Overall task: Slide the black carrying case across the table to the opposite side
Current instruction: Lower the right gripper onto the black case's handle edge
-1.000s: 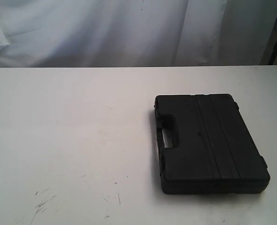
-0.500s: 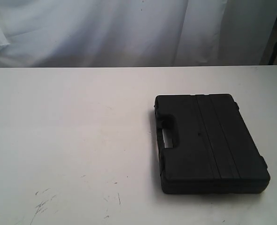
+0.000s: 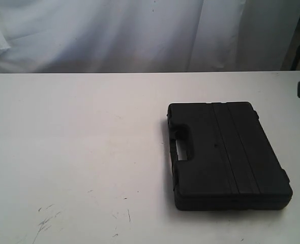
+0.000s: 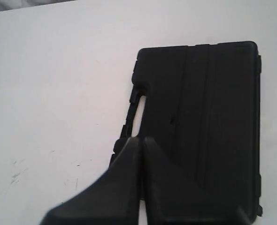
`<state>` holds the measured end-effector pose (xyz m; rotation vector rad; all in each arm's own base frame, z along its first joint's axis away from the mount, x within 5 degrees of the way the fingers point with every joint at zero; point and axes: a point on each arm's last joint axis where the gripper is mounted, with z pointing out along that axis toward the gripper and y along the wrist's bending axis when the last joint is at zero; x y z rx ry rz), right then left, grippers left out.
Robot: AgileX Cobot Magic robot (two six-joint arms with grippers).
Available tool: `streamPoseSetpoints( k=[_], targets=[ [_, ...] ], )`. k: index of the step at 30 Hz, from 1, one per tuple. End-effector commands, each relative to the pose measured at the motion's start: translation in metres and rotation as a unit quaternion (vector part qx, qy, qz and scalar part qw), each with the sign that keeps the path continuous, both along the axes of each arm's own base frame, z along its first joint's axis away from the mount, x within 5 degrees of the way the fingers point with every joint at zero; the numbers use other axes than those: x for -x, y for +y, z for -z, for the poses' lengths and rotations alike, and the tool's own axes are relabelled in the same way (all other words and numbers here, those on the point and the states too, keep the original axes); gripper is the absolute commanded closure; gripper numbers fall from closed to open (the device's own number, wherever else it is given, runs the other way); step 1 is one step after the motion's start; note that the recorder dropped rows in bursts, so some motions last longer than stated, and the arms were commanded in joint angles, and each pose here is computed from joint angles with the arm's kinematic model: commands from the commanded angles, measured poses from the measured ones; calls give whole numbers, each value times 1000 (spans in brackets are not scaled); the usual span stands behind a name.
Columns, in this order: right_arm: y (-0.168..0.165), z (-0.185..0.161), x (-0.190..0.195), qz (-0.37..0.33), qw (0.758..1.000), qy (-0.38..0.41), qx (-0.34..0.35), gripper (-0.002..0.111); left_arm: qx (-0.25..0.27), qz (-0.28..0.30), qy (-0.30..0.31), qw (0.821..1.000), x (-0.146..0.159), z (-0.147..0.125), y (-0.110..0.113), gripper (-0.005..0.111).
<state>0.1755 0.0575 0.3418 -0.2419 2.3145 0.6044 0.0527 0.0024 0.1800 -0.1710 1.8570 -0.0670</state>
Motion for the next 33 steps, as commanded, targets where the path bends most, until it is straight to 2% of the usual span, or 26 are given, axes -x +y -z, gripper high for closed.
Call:
streamPoseSetpoints(
  k=[1,13,27,33],
  targets=[
    [13,-11,-17,-5,1000,18,7,108,3,4,-7,1000,0,0,-1,107],
    [59,3,-55,-34,993,84,76,108,3,4,-7,1000,0,0,-1,107],
    [122,52,-98,-61,971,180,143,108,3,4,-7,1000,0,0,-1,107],
    [150,68,-115,-73,963,195,171,108,3,4,-7,1000,0,0,-1,107]
  ],
)
